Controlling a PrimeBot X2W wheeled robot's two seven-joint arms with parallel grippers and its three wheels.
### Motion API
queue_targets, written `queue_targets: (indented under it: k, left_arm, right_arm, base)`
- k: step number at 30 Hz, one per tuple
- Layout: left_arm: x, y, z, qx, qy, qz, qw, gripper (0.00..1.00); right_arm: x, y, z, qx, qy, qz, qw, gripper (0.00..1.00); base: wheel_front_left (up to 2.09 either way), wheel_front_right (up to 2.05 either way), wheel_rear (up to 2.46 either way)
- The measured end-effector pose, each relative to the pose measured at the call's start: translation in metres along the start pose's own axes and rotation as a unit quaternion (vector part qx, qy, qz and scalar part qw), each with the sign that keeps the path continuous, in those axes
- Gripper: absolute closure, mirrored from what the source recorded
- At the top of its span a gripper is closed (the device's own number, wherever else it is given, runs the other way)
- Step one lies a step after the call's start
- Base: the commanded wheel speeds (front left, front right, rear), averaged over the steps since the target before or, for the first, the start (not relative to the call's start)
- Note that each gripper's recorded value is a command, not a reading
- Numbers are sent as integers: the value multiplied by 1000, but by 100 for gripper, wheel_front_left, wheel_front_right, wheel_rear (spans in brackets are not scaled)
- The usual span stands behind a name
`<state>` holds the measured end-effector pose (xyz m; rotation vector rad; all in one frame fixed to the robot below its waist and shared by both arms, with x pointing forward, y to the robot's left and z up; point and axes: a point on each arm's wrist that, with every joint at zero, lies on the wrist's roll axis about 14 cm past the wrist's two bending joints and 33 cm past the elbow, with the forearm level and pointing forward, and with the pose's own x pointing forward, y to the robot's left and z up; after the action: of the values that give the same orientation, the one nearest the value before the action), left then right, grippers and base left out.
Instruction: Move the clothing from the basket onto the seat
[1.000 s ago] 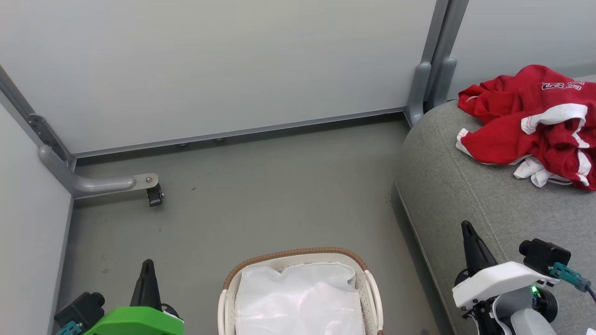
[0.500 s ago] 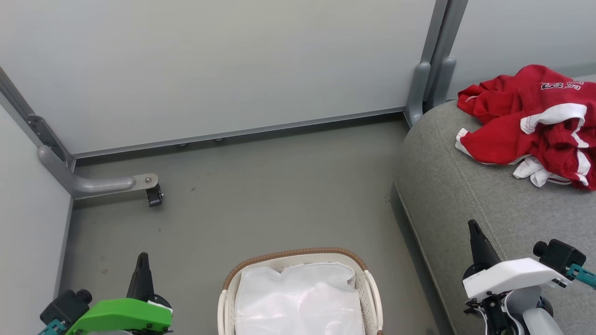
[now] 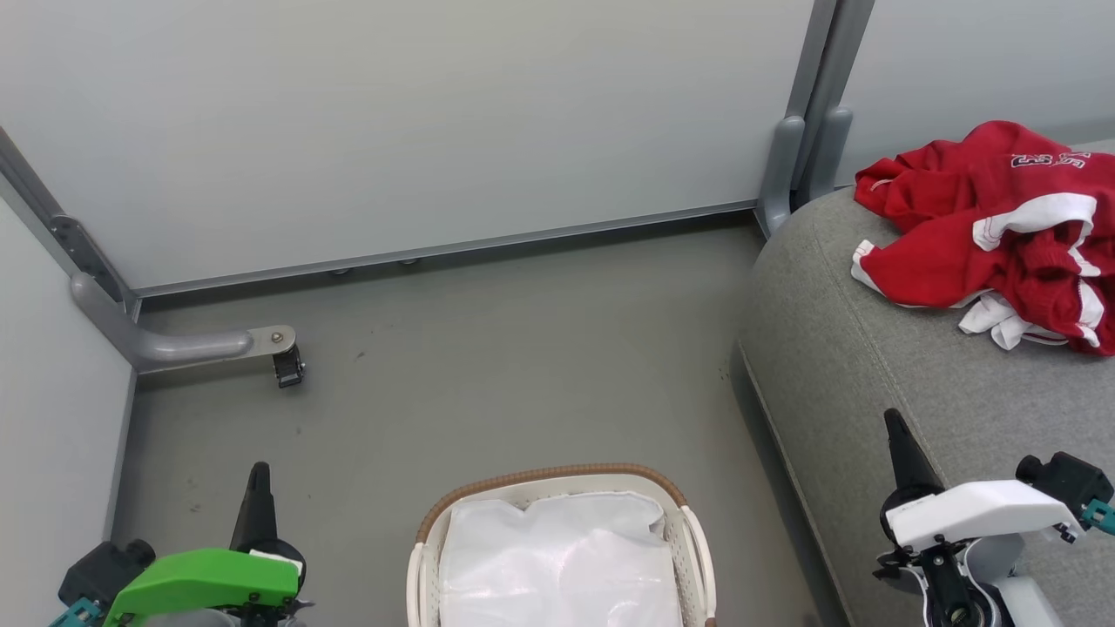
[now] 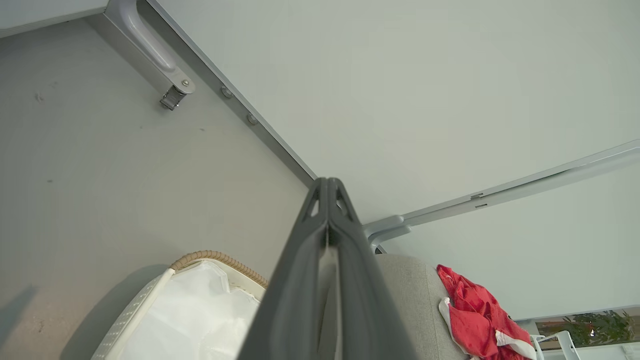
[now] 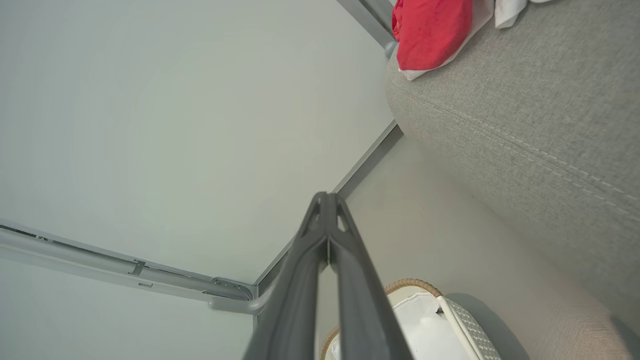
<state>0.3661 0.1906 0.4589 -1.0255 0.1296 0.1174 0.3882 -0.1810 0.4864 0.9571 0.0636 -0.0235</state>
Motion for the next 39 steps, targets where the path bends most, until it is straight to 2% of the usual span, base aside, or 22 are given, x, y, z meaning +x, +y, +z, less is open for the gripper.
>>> queue_targets:
  k: [20, 39]
  left_arm:
    - [5, -10, 9, -94, -1, -18, 995, 100]
    - [10, -20, 18, -168, -2, -40, 985, 100]
  right_arm:
    - [0, 0, 8, 105, -4, 1, 994, 100]
    - [0, 2, 15, 189, -7, 8, 982, 100]
  base:
    - [0, 0, 0]
    - [0, 0, 0]
